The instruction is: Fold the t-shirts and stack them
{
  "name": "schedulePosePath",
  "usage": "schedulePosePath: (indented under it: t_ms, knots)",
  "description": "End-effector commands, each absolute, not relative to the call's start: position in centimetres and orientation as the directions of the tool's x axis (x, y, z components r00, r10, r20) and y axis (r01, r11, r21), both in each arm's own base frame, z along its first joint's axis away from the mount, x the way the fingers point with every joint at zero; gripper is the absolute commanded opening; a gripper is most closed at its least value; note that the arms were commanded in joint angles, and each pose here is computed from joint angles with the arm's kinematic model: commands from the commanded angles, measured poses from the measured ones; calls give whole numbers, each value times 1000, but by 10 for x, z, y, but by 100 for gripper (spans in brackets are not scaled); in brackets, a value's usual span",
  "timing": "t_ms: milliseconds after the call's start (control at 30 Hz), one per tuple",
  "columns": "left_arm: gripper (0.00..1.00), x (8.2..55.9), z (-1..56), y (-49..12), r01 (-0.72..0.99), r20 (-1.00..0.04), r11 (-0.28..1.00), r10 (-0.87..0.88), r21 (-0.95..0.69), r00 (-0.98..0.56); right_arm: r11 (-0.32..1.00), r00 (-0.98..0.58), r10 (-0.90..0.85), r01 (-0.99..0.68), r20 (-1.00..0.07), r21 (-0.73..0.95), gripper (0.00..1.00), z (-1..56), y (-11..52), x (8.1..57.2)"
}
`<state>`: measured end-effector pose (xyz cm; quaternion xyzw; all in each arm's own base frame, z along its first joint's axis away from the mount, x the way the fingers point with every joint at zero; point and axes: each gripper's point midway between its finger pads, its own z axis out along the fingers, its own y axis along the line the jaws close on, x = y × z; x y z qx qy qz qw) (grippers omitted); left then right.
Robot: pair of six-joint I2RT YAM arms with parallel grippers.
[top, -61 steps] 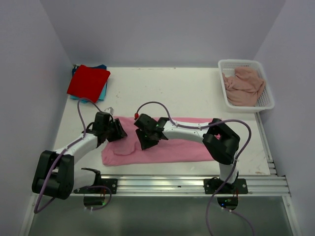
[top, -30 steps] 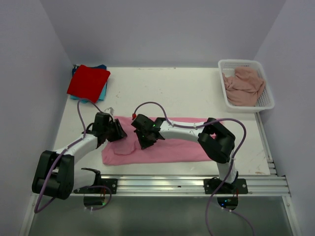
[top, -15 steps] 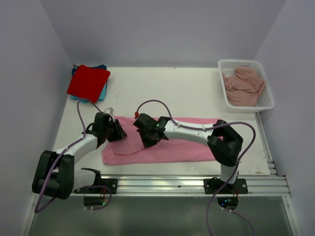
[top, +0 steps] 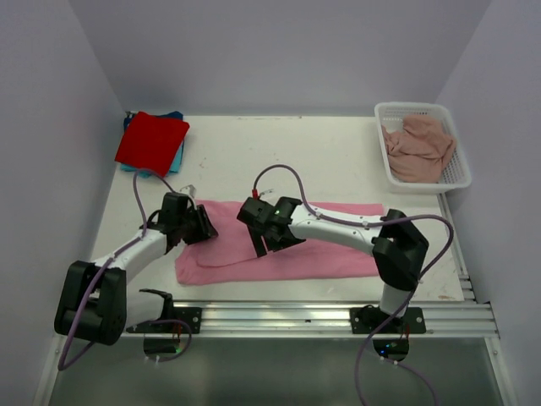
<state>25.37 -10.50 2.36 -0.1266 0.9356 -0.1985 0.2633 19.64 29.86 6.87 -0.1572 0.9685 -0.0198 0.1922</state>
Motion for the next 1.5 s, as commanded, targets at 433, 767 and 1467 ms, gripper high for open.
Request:
schedulePosePath:
  t_ms: [433,767,1467]
  knots:
    - [0,266,46,-129,32,-441,868,-221,-496,-870,912,-793,257,388,-552,-134,0,107,82,289]
    - [0,250,19,-133,-43,-339,848,-257,-528,-905,838,-786,350,506,-510,-206,0,72,35,296]
    - [0,255,8,-120,-119,-349,870,-312,-478,-884,907,-856,328,403,-399,-120,0,5,58,285]
